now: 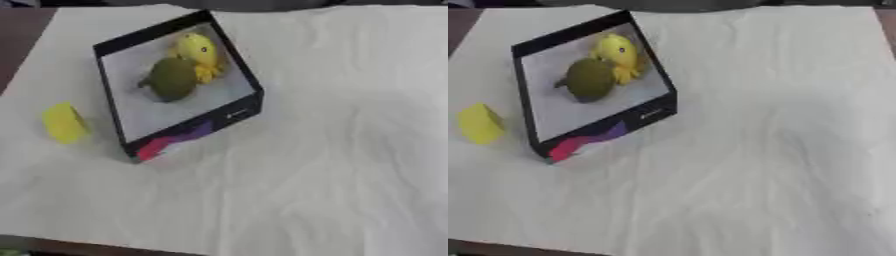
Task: Pick up objects on the table and place them in the box.
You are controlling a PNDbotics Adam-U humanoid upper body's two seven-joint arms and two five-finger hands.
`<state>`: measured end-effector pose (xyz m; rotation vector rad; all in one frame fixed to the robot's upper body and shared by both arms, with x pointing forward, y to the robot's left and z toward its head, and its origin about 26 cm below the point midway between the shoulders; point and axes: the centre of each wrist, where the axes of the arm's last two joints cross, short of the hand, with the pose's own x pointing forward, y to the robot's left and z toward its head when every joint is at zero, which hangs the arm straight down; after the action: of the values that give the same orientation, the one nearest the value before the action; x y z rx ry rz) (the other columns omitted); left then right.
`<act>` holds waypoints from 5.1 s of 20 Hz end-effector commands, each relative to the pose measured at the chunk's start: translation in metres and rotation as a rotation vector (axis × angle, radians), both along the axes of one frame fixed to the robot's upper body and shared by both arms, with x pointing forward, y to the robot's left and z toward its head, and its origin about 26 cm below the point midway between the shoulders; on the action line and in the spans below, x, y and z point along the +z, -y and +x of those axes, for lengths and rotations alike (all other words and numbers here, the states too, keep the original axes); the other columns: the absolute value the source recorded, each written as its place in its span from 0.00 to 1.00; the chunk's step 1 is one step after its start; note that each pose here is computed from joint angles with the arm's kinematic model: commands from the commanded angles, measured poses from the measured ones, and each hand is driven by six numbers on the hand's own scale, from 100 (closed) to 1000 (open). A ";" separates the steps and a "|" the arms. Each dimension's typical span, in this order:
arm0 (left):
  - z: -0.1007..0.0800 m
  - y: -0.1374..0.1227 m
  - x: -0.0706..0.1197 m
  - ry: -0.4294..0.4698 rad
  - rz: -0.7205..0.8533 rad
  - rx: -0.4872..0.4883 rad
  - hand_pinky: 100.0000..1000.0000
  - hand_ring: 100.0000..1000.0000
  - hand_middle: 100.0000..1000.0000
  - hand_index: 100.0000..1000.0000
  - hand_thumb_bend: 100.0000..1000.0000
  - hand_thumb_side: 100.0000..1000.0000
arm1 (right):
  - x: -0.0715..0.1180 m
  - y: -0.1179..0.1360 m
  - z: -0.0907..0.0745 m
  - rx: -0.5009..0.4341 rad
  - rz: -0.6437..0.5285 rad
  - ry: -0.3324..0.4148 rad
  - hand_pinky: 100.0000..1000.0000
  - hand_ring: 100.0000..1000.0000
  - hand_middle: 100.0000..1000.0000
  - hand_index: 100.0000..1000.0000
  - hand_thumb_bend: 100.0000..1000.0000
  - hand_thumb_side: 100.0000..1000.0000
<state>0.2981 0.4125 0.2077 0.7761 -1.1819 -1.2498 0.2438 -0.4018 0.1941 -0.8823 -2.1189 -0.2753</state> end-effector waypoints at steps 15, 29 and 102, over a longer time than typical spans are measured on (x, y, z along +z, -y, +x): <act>0.025 0.026 0.013 0.063 0.063 -0.017 0.88 0.80 0.80 0.86 0.62 0.56 | 0.004 -0.003 -0.001 -0.002 0.019 0.007 0.92 1.00 0.62 0.87 0.00 0.50; 0.032 0.048 0.010 0.116 0.022 -0.074 0.87 0.79 0.79 0.87 0.56 0.57 | 0.000 -0.005 0.000 -0.006 0.020 -0.025 0.92 1.00 0.61 0.87 0.00 0.50; 0.085 0.056 -0.005 0.020 0.080 -0.094 0.79 0.69 0.66 0.50 0.08 0.03 | -0.004 -0.011 0.002 0.030 0.035 -0.094 0.94 1.00 0.62 0.88 0.00 0.50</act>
<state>0.3866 0.3460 0.1798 0.7443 -1.1802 -1.3810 0.2467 -0.3901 0.1785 -0.8095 -1.9978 -0.2850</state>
